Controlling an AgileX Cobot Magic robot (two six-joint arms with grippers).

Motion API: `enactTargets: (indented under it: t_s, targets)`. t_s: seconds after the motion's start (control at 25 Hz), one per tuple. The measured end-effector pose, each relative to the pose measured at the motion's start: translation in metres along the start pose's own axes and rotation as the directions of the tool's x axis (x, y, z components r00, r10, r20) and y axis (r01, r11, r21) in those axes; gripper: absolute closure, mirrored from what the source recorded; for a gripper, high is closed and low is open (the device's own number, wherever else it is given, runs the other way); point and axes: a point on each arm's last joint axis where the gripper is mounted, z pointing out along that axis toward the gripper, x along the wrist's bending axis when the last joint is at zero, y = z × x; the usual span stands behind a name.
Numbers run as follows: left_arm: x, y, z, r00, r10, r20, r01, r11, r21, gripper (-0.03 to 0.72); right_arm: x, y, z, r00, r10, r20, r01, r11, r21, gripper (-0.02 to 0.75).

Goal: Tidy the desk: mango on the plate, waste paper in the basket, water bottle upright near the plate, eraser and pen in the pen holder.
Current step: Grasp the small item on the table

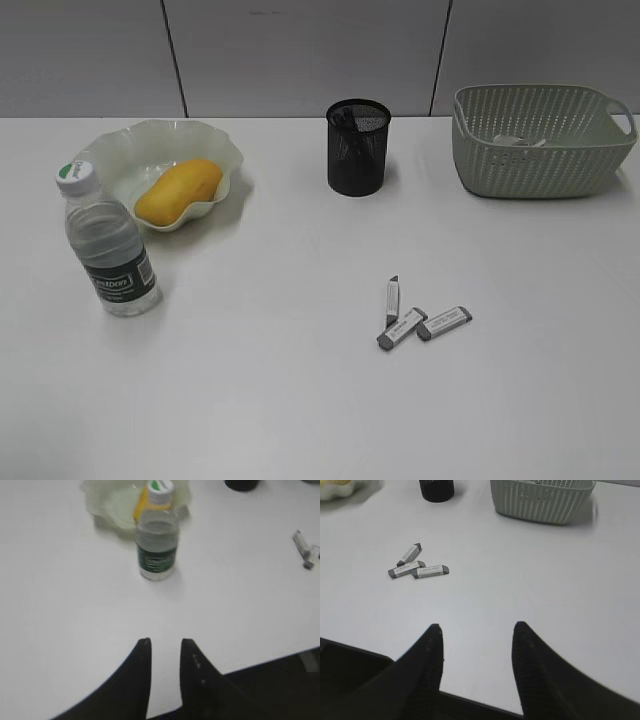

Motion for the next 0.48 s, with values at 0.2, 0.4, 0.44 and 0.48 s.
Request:
enactTargets:
  t_s: [0.2, 0.4, 0.44, 0.48]
  targets:
    - [-0.005, 0.06, 0.068, 0.98, -0.085, 0.18, 0.043, 0.973, 0.227, 0.413, 0.003, 0.001, 0.008, 1.0, 0.001, -0.026, -0.001, 1.0, -0.002, 0.39]
    - [-0.038, 0.117, 0.125, 0.94, -0.035, 0.339, -0.053, 0.967, 0.248, 0.407, 0.004, 0.002, 0.009, 1.0, -0.001, -0.031, 0.001, 1.0, -0.004, 0.42]
    - [-0.051, 0.126, 0.134, 0.933, -0.001, 0.359, -0.09, 0.968, 0.235, 0.412, 0.004, 0.002, 0.009, 1.0, -0.001, -0.031, 0.001, 1.0, -0.004, 0.421]
    - [-0.063, 0.131, 0.143, 0.927, 0.028, 0.373, -0.121, 0.966, 0.23, 0.415, 0.004, 0.002, 0.009, 1.0, -0.001, -0.031, 0.001, 1.0, -0.004, 0.421]
